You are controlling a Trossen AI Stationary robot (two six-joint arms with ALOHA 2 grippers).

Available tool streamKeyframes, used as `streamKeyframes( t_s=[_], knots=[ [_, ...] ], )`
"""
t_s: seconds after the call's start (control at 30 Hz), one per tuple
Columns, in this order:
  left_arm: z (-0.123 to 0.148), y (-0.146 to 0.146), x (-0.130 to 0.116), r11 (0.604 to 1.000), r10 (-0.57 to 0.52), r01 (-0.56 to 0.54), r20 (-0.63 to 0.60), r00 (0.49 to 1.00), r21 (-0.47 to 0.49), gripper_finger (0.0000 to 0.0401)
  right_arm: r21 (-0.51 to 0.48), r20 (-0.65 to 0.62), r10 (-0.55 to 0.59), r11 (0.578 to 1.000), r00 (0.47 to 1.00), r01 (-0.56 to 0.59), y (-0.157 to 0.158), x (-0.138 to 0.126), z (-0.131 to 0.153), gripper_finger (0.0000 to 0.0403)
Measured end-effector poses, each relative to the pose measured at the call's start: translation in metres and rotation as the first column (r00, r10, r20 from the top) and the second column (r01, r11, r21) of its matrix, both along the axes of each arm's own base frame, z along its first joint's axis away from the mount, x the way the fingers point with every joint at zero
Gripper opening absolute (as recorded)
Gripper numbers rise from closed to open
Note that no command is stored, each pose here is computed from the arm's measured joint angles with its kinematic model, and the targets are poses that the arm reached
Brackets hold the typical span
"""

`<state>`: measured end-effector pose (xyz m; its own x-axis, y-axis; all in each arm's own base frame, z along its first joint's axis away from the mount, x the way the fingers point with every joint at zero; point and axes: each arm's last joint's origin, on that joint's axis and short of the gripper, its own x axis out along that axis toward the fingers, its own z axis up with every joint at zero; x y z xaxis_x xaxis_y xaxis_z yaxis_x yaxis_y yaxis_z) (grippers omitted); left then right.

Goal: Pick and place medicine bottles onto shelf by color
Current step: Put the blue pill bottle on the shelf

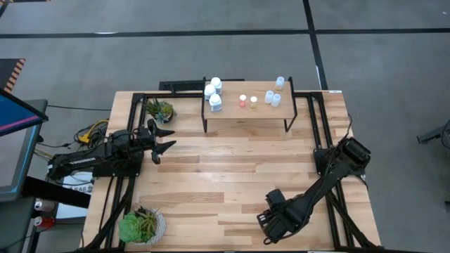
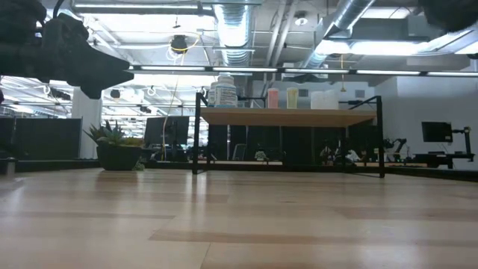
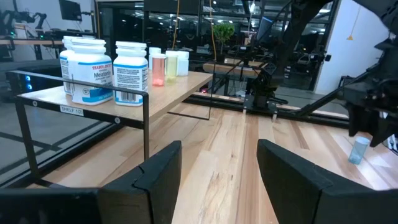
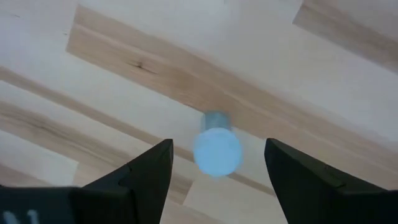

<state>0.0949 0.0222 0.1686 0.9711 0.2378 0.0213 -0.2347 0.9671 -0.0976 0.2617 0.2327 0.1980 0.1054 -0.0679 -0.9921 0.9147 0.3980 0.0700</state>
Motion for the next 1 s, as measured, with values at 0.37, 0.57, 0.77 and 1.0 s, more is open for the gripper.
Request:
streamKeyframes(
  t_s=[0.37, 0.57, 0.77, 1.0],
  knots=[
    [0.0000, 0.0000, 0.0000, 1.000, 0.000, 0.000, 0.000, 1.000, 0.000, 0.0197, 0.042, -0.016, -0.001, 0.999, 1.000, 0.002, -0.0044, 0.0030, -0.0100, 0.0276],
    [0.0000, 0.0000, 0.0000, 1.000, 0.000, 0.000, 0.000, 1.000, 0.000, 0.0196, 0.045, -0.036, 0.003, 0.999, 0.999, -0.001, -0.0043, 0.0012, -0.0100, 0.0265],
    [0.0000, 0.0000, 0.0000, 1.000, 0.000, 0.000, 0.000, 1.000, 0.000, 0.0196, 0.054, -0.045, 0.007, 0.999, 0.999, -0.005, -0.0049, 0.0017, -0.0101, 0.0234],
    [0.0000, 0.0000, 0.0000, 1.000, 0.000, 0.000, 0.000, 1.000, 0.000, 0.0196, 0.059, -0.039, 0.000, 0.998, 0.999, 0.002, -0.0067, 0.0042, -0.0099, 0.0180]
  ],
)
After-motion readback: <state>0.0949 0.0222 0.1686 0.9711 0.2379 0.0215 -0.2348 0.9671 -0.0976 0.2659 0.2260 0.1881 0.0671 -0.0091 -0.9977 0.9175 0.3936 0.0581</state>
